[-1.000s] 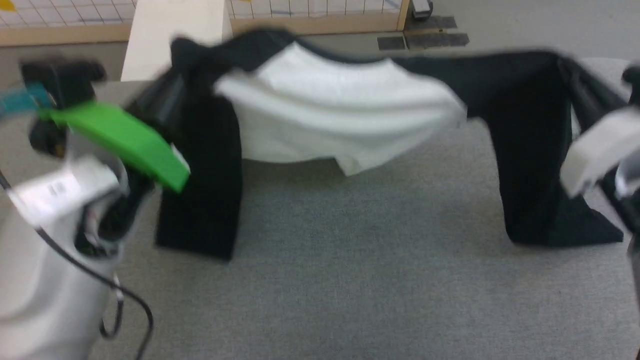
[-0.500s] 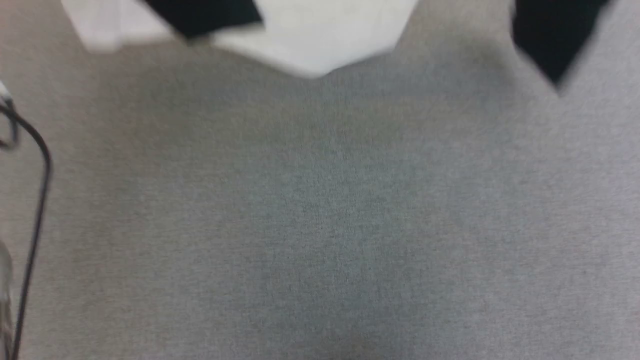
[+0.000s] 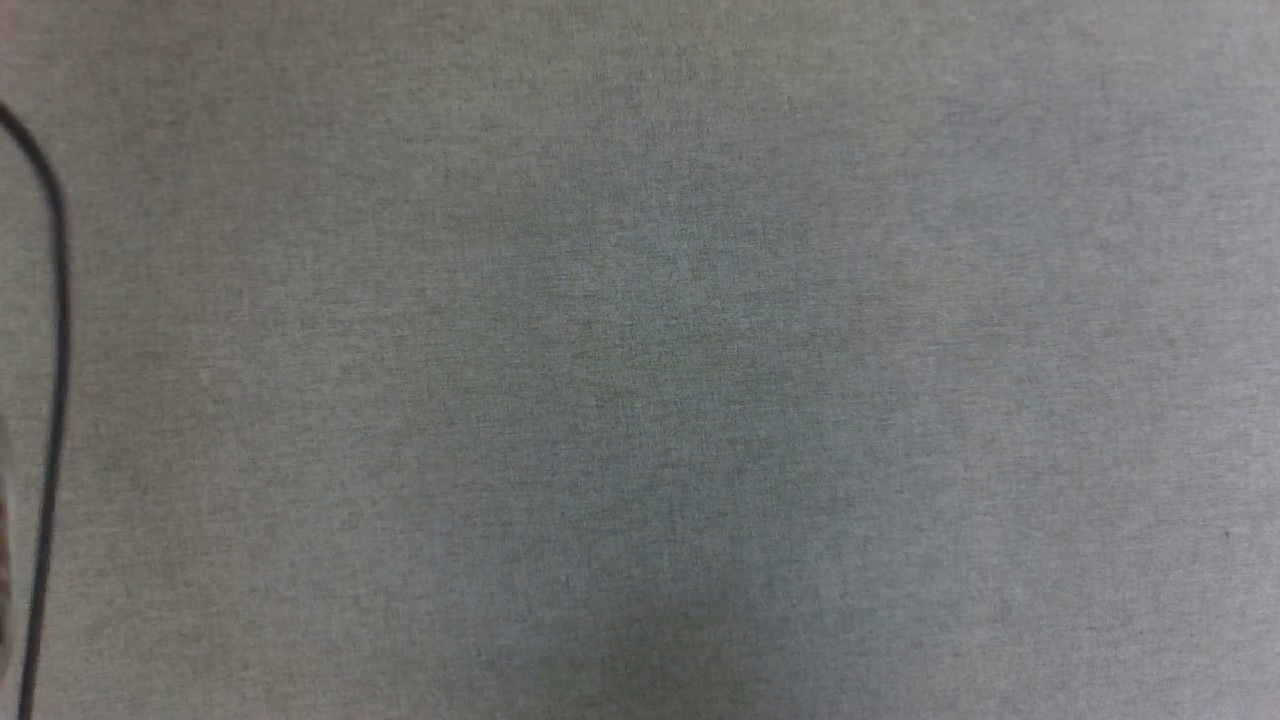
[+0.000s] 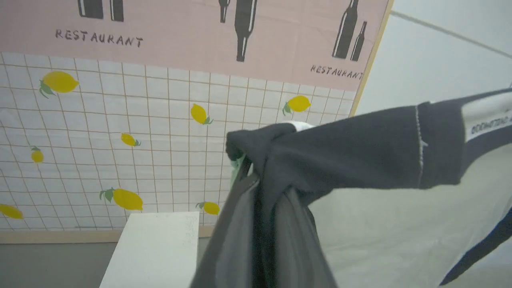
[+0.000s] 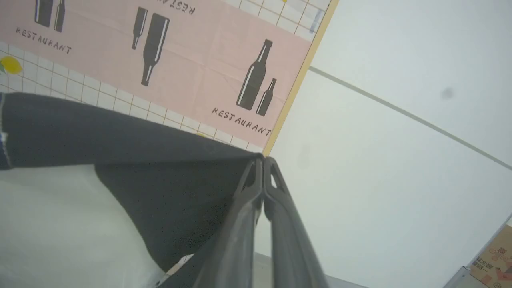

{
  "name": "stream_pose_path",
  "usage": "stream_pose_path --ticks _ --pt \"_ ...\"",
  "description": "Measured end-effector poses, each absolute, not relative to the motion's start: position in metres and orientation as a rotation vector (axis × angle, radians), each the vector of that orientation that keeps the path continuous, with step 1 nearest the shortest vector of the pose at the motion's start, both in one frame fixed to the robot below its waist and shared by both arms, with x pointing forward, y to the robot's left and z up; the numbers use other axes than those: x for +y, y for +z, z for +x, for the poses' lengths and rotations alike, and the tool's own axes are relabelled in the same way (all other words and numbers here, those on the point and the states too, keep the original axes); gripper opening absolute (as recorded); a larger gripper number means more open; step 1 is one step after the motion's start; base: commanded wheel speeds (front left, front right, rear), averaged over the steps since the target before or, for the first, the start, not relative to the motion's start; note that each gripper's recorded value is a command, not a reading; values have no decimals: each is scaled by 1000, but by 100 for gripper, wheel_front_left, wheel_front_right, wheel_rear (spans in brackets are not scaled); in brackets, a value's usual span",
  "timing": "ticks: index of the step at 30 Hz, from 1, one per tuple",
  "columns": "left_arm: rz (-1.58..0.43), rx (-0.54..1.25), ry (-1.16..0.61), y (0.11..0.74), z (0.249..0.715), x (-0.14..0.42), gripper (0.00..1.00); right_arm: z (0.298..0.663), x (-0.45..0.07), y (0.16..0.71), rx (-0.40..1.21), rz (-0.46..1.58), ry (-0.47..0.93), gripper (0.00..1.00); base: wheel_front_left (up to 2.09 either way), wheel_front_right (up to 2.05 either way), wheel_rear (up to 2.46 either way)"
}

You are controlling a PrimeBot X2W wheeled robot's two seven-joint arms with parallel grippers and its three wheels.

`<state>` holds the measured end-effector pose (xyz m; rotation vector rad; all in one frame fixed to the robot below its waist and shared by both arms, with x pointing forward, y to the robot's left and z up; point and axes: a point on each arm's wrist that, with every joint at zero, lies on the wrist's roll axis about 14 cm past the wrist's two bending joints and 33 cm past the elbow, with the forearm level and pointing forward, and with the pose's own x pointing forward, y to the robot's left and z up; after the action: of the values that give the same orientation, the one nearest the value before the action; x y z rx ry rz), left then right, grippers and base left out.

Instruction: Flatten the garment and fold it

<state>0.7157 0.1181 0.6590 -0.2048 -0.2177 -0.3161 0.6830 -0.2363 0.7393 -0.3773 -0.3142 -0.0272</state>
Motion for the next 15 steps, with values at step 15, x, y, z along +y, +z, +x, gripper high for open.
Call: stream_pose_path --ticks 15 --pt "-5 528 -521 450 556 116 0 569 -234 507 345 -206 158 0 0 0 0"
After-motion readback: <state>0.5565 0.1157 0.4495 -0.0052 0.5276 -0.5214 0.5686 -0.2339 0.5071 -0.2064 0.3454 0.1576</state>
